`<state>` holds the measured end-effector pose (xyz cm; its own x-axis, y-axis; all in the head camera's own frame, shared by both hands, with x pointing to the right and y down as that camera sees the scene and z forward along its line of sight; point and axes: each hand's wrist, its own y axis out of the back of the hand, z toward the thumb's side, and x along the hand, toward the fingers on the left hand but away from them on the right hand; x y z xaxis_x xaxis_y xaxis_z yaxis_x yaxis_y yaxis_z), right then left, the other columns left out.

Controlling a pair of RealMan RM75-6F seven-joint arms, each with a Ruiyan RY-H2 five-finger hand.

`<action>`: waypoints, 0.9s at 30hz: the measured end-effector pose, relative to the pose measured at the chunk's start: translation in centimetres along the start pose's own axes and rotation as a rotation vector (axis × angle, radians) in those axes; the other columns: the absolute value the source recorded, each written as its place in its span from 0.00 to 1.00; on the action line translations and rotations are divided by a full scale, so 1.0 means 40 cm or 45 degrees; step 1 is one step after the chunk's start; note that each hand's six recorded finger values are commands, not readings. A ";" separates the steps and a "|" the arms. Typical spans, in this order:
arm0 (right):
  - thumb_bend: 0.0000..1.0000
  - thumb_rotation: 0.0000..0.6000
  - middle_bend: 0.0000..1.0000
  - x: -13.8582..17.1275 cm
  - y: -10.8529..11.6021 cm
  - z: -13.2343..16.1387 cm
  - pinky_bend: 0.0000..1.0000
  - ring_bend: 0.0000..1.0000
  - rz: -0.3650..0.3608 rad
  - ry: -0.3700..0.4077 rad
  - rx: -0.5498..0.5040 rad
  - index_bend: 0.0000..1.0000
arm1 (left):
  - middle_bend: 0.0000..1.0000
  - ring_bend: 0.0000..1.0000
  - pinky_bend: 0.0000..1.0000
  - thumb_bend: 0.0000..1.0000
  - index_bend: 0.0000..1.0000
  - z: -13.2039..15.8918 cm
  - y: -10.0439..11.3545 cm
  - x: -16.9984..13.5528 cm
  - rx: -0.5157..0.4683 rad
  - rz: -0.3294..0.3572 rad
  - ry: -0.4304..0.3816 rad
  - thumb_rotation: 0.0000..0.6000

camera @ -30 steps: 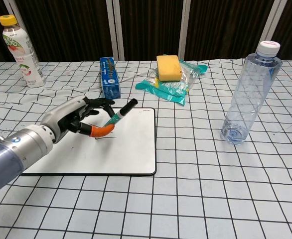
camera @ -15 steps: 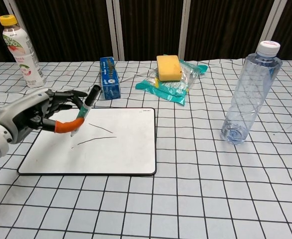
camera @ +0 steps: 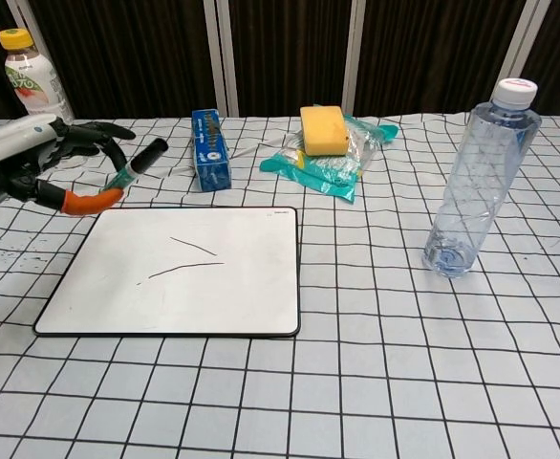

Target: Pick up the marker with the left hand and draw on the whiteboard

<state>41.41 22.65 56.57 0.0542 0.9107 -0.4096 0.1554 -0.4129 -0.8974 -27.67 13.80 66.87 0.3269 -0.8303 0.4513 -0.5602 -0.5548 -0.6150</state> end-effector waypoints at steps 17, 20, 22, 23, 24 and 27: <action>0.31 1.00 0.00 0.001 -0.003 -0.001 0.00 0.00 0.010 -0.012 -0.001 0.00 | 0.06 0.00 0.00 0.38 0.62 -0.202 0.045 0.030 0.696 -0.036 0.341 1.00; 0.31 1.00 0.00 0.001 -0.003 0.000 0.00 0.00 0.011 -0.011 -0.003 0.00 | 0.04 0.00 0.00 0.36 0.58 -0.211 0.032 0.034 0.701 -0.047 0.365 1.00; 0.31 1.00 0.00 0.000 -0.003 0.000 0.00 0.00 0.012 -0.011 -0.003 0.00 | 0.01 0.00 0.00 0.33 0.55 -0.213 0.024 0.038 0.702 -0.052 0.373 1.00; 0.31 1.00 0.00 0.000 -0.003 -0.001 0.00 0.00 0.012 -0.011 -0.003 0.00 | 0.01 0.00 0.00 0.31 0.54 -0.213 0.021 0.040 0.702 -0.053 0.376 1.00; 0.31 1.00 0.00 0.000 -0.003 -0.001 0.00 0.00 0.012 -0.011 -0.003 0.00 | 0.00 0.00 0.00 0.28 0.51 -0.212 0.017 0.042 0.701 -0.054 0.377 1.00; 0.31 1.00 0.00 0.000 -0.002 -0.001 0.00 0.00 0.011 -0.010 -0.003 0.00 | 0.00 0.00 0.00 0.23 0.45 -0.207 0.008 0.048 0.698 -0.057 0.377 1.00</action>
<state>41.42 22.69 56.64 0.0475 0.9070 -0.4185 0.1570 -0.4206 -0.8936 -33.54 12.46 72.91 0.0721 -0.7996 0.5963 -0.0528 -0.6000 -0.7982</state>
